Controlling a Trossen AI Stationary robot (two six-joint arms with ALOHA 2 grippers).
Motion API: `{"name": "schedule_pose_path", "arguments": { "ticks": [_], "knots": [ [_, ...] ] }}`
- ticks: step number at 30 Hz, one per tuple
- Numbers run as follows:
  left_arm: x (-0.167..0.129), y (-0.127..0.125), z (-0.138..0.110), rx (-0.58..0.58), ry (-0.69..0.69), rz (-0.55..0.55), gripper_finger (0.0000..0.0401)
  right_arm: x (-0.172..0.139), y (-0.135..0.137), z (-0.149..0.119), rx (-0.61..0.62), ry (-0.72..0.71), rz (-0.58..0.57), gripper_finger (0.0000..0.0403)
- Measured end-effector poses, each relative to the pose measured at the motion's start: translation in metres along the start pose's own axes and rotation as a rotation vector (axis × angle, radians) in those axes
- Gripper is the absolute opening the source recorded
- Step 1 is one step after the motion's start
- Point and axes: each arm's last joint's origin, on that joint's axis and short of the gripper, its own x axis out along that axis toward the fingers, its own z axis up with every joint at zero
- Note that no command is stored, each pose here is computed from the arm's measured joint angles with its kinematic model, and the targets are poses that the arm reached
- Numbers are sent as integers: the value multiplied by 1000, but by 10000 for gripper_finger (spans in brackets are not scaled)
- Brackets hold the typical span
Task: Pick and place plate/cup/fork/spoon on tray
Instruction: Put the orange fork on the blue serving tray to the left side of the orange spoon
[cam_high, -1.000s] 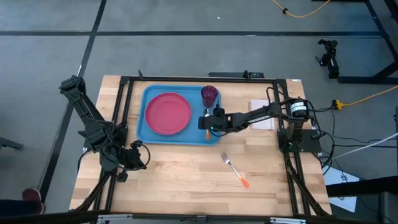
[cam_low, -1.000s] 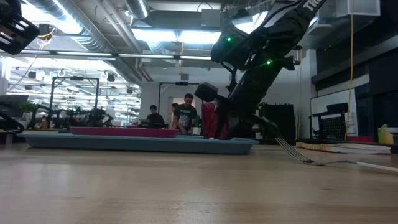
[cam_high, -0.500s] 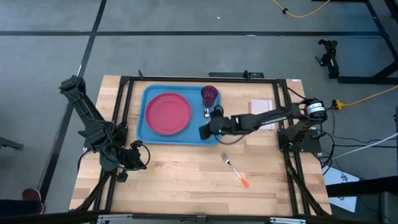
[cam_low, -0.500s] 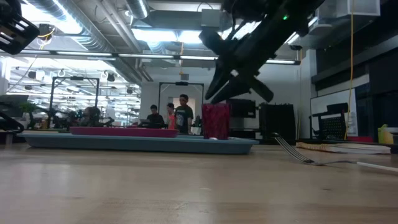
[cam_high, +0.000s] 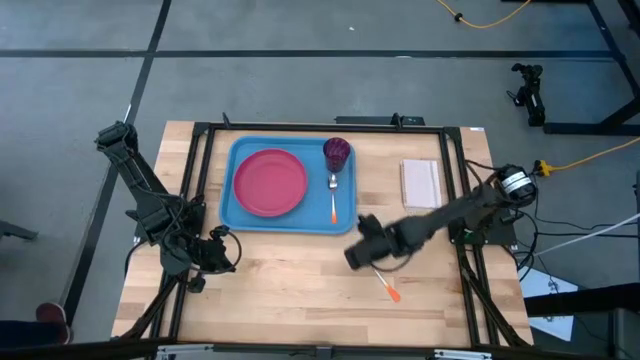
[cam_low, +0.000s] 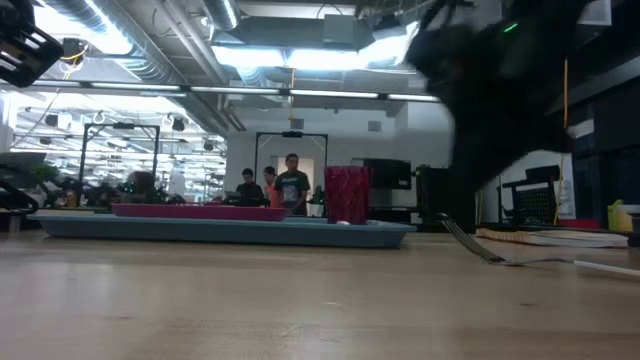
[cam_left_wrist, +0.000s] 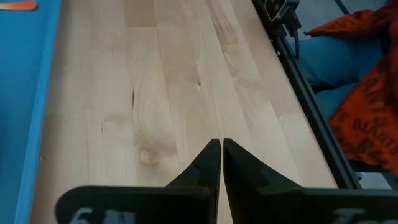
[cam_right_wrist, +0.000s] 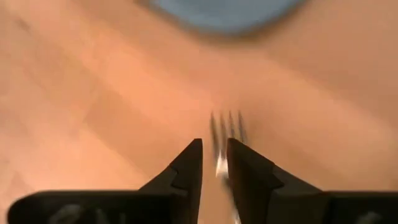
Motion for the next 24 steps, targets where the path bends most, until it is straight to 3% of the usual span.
{"name": "schedule_pose_path", "arguments": {
  "ticks": [6, 10, 24],
  "knots": [
    [0, 0, 0, 0, 0, 1, 11, -36, 8, -41, 28, -3, -39, 78],
    [0, 0, 0, 0, 1, 1, 11, -33, 10, -60, -17, 86, -68, 78],
    [0, 0, 0, 1, 1, 2, 11, 1, 11, -55, -61, 160, -146, 78]
  ]
}}
